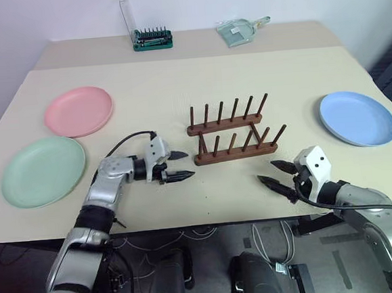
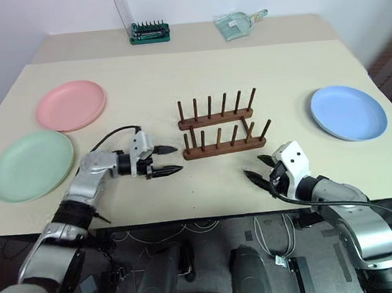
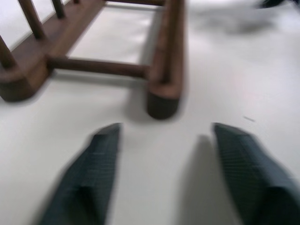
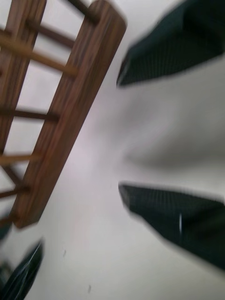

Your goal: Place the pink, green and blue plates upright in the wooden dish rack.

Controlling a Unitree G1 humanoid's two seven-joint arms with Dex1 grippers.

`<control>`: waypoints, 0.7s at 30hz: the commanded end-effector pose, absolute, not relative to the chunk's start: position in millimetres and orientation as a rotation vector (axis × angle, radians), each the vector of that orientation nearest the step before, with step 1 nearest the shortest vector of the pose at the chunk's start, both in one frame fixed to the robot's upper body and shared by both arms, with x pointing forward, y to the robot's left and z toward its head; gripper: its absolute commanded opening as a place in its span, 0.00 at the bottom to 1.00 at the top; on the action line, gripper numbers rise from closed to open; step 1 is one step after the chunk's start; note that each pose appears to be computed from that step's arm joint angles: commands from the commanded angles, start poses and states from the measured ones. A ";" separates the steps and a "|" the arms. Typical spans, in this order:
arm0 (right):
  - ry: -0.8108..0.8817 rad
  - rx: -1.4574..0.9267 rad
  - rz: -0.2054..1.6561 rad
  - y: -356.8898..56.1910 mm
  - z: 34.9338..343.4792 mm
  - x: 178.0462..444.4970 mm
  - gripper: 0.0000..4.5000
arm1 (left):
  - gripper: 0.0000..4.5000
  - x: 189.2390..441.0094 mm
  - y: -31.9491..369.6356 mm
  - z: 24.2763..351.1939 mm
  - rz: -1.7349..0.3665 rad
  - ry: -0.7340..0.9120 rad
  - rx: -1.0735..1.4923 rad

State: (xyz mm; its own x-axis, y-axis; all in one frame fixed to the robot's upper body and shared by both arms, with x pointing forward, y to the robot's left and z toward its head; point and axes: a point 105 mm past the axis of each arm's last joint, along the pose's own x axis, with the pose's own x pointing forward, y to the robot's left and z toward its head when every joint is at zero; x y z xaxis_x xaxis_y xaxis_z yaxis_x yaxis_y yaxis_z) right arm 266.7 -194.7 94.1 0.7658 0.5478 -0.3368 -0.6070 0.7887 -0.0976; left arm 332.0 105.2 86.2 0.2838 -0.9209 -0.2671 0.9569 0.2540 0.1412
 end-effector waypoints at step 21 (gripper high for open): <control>0.248 -0.434 0.503 -200.3 87.6 339.1 0.00 | 0.04 353.3 72.1 88.9 -0.970 0.071 0.269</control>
